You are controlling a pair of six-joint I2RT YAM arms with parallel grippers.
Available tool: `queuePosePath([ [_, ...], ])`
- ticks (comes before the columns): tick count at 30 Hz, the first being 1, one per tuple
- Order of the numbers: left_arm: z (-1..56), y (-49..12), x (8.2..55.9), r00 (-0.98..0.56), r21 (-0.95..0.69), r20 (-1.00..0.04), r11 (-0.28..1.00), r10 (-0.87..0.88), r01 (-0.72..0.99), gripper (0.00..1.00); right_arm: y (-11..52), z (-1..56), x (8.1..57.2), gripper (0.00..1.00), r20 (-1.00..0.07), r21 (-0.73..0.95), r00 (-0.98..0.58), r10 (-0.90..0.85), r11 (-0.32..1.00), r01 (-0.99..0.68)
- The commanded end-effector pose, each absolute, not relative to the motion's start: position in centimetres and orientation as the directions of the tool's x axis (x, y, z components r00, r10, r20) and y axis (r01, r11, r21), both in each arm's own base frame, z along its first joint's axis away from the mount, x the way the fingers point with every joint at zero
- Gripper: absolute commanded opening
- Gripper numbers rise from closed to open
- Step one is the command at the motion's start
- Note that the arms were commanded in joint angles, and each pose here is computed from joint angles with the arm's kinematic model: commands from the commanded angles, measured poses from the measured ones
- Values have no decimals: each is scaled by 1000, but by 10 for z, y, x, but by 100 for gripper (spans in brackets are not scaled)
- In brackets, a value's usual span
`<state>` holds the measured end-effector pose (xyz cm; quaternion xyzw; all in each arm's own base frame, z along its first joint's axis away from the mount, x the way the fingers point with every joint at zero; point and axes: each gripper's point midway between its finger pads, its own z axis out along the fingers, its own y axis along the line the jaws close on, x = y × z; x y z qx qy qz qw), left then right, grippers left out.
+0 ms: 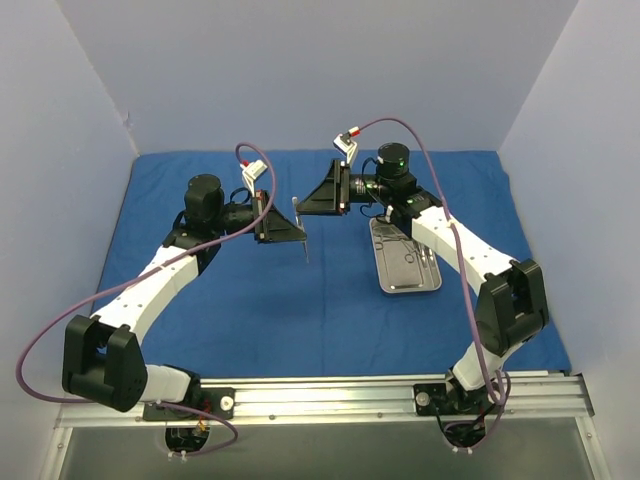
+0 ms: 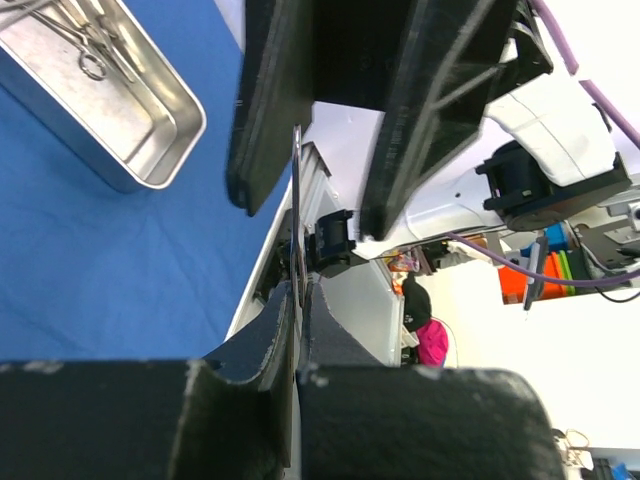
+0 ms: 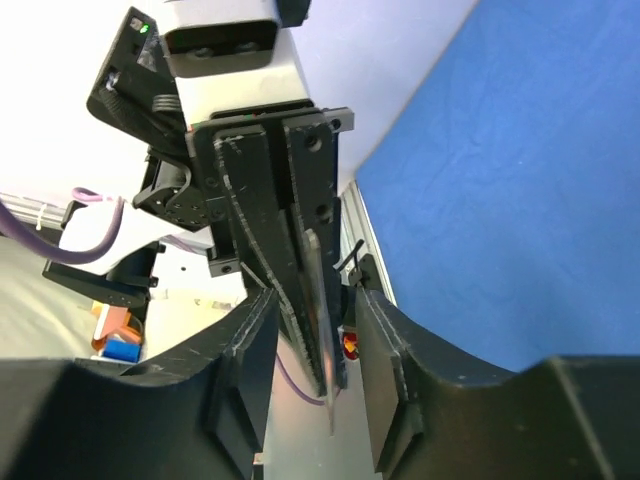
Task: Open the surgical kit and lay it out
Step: Place the medical item in the surgical kit.
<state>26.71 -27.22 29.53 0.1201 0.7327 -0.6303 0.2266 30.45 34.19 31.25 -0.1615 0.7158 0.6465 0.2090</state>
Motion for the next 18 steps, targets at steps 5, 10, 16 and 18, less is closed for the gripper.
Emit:
queuePosePath([
  [5,312,-276,263,-838,-843,-537,113,-102,526,2,349,326,293,24,-546,837,-838,-6,25,-546],
  [10,315,-276,262,-837,-843,-537,102,-106,528,2,353,325,284,20,-533,846,-846,-30,-8,-533],
  [16,316,-276,262,-831,-839,-544,98,-116,536,2,355,322,275,20,-523,853,-852,-36,-24,-522],
  [18,319,-275,261,-824,-832,-554,93,-119,546,2,356,317,272,4,-508,862,-861,-36,-19,-507],
])
